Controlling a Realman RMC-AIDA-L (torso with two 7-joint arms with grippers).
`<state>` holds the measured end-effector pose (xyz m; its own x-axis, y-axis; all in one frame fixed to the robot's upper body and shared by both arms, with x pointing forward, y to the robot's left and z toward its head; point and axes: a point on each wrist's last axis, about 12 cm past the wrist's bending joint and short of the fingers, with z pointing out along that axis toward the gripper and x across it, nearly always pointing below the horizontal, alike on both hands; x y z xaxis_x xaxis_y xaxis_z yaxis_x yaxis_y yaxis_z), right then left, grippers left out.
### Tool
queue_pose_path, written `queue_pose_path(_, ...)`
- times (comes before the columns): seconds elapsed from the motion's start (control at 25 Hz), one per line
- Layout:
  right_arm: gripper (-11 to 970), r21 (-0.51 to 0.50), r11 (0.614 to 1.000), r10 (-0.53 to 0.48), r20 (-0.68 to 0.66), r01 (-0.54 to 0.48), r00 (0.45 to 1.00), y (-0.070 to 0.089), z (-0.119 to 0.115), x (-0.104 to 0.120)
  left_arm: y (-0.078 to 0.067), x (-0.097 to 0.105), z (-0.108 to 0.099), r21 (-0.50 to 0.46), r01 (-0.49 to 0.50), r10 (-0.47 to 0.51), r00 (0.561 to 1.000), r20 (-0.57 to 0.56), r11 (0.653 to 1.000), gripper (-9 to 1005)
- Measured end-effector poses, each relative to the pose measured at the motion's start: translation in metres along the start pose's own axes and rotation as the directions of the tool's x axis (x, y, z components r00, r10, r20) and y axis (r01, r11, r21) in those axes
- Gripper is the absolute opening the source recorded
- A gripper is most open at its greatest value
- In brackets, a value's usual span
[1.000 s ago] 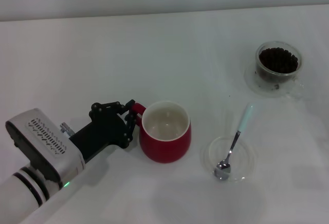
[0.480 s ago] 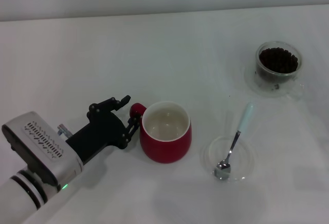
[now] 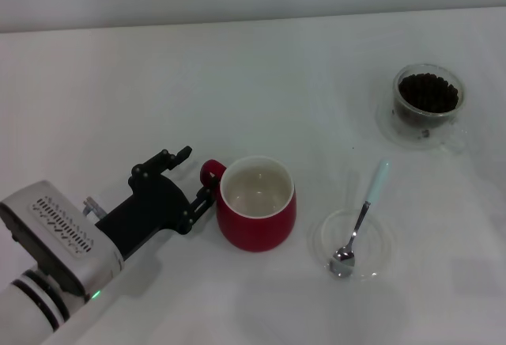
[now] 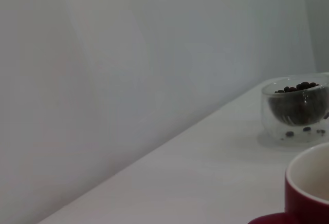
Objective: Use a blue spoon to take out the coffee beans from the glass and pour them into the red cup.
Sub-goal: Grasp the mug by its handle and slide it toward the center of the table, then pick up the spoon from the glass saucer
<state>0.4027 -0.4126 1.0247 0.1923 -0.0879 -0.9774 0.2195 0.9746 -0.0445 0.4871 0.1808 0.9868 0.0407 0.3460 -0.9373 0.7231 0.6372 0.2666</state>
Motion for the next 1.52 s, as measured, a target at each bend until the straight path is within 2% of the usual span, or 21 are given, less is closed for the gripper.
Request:
queue_pose_path(0.08,857,0.0,1.0,0.0,0.0,0.0,1.0,0.0,0.0,0.0,-0.001,0.0,-0.003,0.0,0.0,0.0,1.0,0.008,1.0,580)
queue_pose_path(0.32,856,0.002,1.0,0.004,0.001,-0.004,1.0,-0.001,-0.002,0.0,-0.005,0.004,-0.015,-0.022,-0.001,0.001,0.999,0.035,1.0,576)
queue_pose_path(0.52,856,0.001,1.0,0.011,0.016,-0.011,1.0,-0.001,-0.006,-0.002,-0.008,0.006,-0.026,-0.042,0.011,-0.008,0.998,0.058,0.999,695)
queue_pose_path(0.8,856,-0.014,0.999,0.037,-0.006,-0.037,0.999,0.003,-0.009,0.001,-0.01,0.01,-0.037,-0.074,0.031,-0.026,0.997,0.067,0.997,713)
queue_pose_path(0.96,856,0.07,0.992,0.105,-0.024,-0.103,0.994,0.0,-0.011,0.005,-0.007,0.013,-0.043,-0.124,0.058,-0.049,0.996,0.07,0.991,723)
queue_pose_path(1.12,855,0.075,0.975,0.213,-0.056,-0.209,0.975,-0.003,-0.013,0.009,-0.002,0.01,-0.047,-0.164,0.075,-0.057,0.993,0.108,0.984,722)
queue_pose_path(1.28,855,0.016,0.941,0.337,-0.104,-0.337,0.936,-0.008,-0.012,0.009,0.005,0.009,-0.051,-0.211,0.086,-0.06,0.99,0.131,0.974,722)
queue_pose_path(1.52,855,-0.119,0.856,0.461,-0.263,-0.502,0.848,-0.01,-0.002,0.006,0.014,0.009,-0.056,-0.274,0.101,-0.059,0.986,0.157,0.957,723)
